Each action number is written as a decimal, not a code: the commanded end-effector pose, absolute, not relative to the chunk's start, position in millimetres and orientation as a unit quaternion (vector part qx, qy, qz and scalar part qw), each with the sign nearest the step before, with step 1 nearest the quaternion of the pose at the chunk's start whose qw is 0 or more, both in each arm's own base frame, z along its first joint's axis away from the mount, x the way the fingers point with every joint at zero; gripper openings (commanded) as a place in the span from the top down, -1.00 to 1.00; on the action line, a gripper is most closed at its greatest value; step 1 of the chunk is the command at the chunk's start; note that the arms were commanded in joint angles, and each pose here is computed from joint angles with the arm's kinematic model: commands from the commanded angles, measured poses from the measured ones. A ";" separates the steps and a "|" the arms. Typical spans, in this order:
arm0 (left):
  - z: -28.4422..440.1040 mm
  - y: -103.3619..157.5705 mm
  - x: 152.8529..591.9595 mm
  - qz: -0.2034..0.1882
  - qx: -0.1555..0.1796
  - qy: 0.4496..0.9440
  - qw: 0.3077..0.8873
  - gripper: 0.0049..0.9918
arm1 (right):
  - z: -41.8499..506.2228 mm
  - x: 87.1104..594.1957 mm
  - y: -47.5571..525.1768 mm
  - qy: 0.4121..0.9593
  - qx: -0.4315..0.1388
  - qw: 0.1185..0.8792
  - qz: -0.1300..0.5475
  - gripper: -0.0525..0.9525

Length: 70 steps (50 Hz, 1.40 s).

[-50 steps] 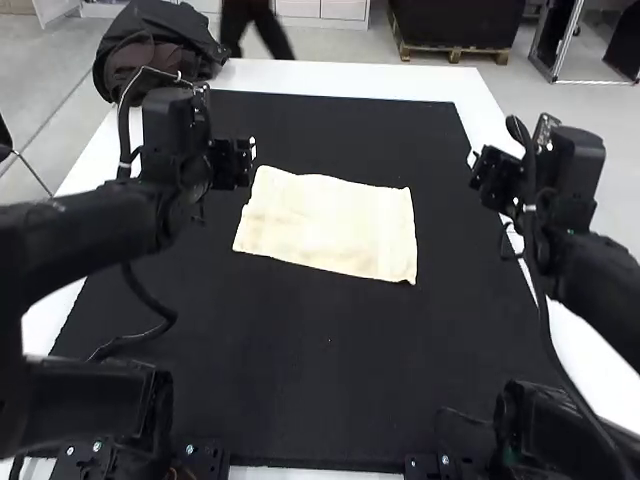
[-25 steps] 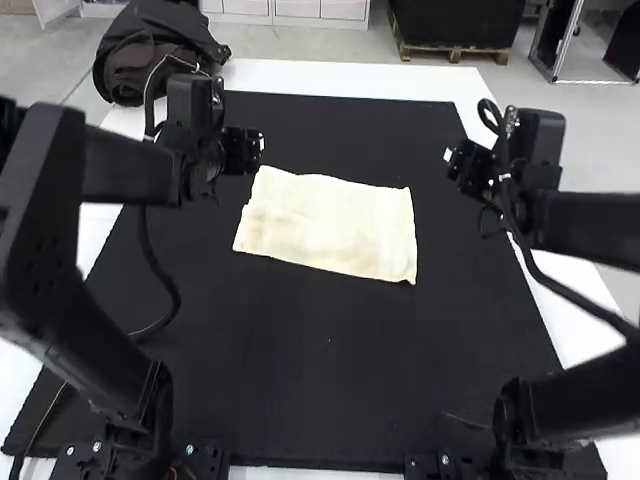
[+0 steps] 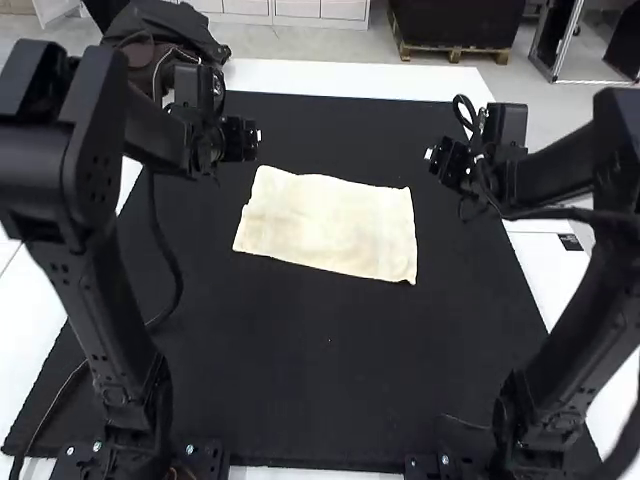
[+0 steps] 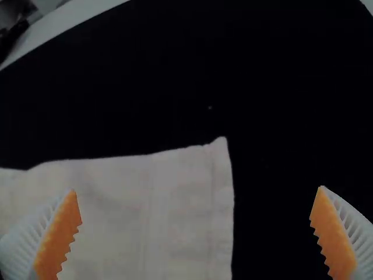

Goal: Fold the towel.

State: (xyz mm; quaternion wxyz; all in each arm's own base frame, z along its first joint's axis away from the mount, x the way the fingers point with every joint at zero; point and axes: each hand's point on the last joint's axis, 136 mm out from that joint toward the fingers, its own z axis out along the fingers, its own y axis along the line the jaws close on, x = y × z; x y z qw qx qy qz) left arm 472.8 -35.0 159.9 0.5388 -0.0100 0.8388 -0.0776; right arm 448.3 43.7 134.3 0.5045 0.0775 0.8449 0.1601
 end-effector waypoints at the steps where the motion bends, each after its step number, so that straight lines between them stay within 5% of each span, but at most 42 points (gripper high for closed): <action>1: 173.1 -39.0 487.4 -0.087 -0.008 0.830 0.551 -0.96 | 150.7 467.1 59.2 0.835 0.065 0.516 0.179 -0.91; 70: 138.4 -64.3 563.2 -0.110 -0.015 0.847 0.519 -0.96 | 37.0 532.5 106.7 0.888 0.043 0.415 0.190 -0.91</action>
